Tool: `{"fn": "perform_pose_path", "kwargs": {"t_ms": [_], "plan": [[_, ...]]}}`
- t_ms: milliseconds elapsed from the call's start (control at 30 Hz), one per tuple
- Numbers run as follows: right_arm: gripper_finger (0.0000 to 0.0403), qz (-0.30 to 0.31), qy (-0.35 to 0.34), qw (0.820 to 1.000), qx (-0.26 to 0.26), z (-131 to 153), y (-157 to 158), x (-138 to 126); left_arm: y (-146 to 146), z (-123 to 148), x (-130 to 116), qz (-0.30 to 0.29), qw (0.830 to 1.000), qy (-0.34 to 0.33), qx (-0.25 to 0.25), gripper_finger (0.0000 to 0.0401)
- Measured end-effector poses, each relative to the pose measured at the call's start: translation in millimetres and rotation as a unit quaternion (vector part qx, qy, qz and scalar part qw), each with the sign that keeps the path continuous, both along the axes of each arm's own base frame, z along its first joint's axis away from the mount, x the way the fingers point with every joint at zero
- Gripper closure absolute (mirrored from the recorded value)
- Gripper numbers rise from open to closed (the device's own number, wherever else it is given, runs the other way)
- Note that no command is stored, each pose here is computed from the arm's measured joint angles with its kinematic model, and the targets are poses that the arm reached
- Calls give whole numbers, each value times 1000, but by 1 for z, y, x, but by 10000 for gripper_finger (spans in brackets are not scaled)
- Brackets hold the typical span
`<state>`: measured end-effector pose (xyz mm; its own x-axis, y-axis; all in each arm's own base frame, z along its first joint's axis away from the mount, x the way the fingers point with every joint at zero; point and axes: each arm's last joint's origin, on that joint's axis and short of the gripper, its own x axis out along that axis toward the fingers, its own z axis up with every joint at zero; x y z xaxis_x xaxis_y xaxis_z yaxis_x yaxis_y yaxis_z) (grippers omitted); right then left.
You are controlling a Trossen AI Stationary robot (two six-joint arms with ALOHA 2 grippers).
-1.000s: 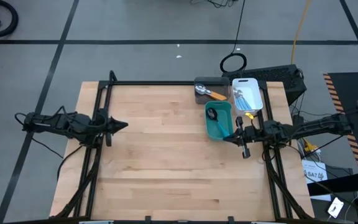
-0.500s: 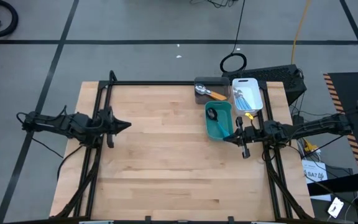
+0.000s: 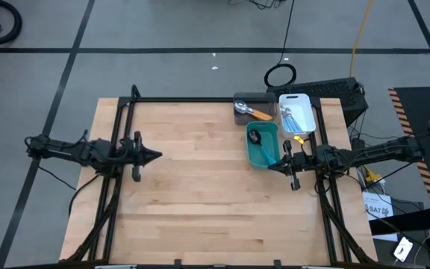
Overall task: Sort silverware by color (type)
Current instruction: Return to Home Position
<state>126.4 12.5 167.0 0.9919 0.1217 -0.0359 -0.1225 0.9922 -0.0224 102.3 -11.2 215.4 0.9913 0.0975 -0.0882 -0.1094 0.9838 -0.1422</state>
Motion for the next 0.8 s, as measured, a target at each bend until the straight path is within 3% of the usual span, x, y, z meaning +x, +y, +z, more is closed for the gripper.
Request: {"fn": "perform_pose_path", "kwargs": {"t_ms": [233, 800], "plan": [[403, 0, -11, 1000, 8, 1, 0, 0, -2, -16, 3, -30, 1000, 3, 1, 400], [403, 0, 21, 1000, 4, -5, 0, -1, 7, -19, -5, -27, 999, 2, 22, 400]]}}
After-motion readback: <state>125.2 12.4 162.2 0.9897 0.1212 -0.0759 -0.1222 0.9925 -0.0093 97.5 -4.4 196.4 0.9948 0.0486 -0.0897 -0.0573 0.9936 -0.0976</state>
